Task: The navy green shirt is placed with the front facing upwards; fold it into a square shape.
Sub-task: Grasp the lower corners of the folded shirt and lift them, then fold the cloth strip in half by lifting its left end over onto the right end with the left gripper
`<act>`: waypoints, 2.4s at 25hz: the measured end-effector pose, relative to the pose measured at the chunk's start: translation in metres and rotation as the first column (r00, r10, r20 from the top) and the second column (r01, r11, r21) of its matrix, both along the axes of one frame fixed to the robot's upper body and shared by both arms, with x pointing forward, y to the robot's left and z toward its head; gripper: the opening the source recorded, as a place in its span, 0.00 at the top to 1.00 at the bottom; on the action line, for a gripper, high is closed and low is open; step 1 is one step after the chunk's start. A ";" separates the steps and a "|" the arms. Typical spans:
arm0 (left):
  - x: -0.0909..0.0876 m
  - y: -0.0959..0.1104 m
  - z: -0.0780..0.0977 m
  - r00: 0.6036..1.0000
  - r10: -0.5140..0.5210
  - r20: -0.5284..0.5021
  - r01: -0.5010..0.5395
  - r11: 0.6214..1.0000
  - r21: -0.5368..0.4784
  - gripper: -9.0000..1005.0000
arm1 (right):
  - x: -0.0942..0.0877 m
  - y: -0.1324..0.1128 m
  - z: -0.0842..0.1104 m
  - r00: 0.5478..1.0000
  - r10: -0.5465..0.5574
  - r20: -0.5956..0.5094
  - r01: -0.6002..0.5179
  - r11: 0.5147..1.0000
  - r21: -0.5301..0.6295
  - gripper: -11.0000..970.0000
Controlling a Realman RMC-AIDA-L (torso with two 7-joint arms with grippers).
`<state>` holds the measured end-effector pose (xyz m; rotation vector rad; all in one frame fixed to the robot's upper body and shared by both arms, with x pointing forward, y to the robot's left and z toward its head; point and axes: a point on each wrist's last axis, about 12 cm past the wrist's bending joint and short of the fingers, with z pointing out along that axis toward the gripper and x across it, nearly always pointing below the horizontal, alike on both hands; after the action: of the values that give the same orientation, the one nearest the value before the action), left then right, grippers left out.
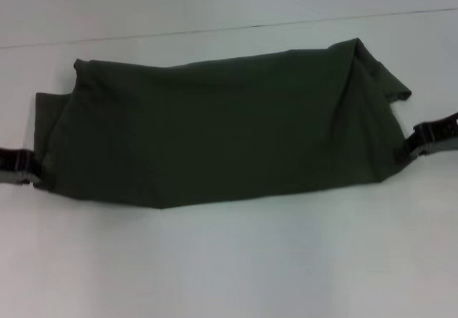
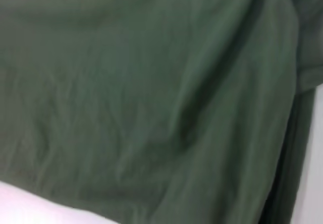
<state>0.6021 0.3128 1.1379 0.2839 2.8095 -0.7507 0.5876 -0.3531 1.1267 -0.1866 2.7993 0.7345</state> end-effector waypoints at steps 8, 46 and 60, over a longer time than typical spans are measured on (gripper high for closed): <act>-0.017 0.004 -0.006 0.993 -0.045 -0.106 0.048 0.999 0.023 0.99 | -0.011 0.011 -0.003 0.990 0.099 -0.097 -0.100 0.995 -0.011 0.98; -0.065 0.005 -0.030 0.926 -0.114 -0.359 0.140 0.989 0.047 0.98 | -0.042 0.026 -0.017 0.918 0.240 -0.316 -0.272 0.961 -0.059 0.97; -0.061 0.006 -0.027 0.932 -0.104 -0.347 0.130 0.990 0.052 0.98 | -0.037 0.018 -0.002 0.924 0.206 -0.322 -0.244 0.966 -0.084 0.73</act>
<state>0.5406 0.3192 1.1106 0.3687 3.1806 -0.7890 0.5502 -0.3347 1.1246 -0.4613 3.1648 0.6933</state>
